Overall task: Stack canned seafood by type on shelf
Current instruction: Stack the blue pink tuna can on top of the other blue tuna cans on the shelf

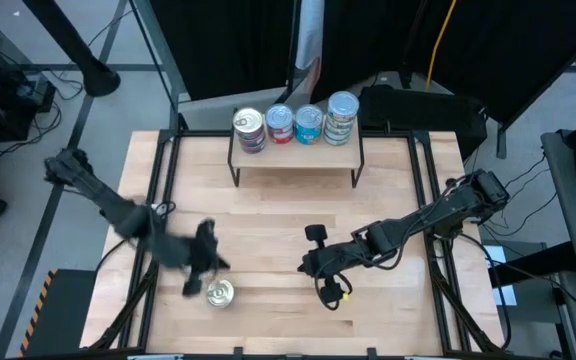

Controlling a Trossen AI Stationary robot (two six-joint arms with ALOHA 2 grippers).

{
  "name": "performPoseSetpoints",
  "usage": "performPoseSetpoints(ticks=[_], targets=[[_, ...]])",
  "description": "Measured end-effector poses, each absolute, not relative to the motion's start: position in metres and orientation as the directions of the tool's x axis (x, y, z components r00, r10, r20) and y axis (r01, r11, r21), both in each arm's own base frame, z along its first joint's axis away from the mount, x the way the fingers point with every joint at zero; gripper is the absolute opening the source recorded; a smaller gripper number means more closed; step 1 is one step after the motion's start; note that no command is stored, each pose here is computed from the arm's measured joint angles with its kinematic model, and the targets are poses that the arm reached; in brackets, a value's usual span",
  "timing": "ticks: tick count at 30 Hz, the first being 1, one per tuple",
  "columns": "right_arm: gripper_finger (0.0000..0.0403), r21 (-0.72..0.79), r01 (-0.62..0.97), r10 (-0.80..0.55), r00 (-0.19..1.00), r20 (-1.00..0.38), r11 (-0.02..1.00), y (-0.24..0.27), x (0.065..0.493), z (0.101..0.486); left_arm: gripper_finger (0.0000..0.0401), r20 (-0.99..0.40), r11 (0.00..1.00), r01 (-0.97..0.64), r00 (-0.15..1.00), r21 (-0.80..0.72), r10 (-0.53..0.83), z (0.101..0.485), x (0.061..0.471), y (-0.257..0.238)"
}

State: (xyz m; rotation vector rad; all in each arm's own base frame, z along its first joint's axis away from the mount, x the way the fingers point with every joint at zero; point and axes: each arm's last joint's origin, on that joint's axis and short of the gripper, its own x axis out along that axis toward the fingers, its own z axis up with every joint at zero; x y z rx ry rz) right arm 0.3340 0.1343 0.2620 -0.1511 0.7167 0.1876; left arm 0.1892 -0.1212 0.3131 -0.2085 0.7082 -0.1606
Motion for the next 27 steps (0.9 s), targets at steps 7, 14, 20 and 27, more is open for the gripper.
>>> performPoseSetpoints(ticks=[7,14,20,27], targets=[[0.0,-0.097,-0.266,0.138,0.739,-0.659,0.959,0.148,0.344,0.245,0.0003,-0.761,0.965,-0.034,0.623,-0.259,-0.182,0.256,0.18,-0.199],[0.0,-0.079,-0.314,0.175,0.702,-0.69,0.946,0.157,0.361,0.208,0.0003,-0.88,0.952,-0.246,0.473,-0.183,-0.047,0.201,0.17,-0.23],[0.0,-0.076,-0.317,0.172,0.683,-0.71,0.945,0.159,0.365,0.195,0.0002,-0.919,0.931,-0.344,0.393,-0.12,0.026,0.179,0.166,-0.236],[0.0,-0.071,-0.313,0.174,0.688,-0.704,0.947,0.159,0.365,0.196,0.0002,-0.913,0.909,-0.403,0.401,-0.107,0.07,0.169,0.155,-0.245]])
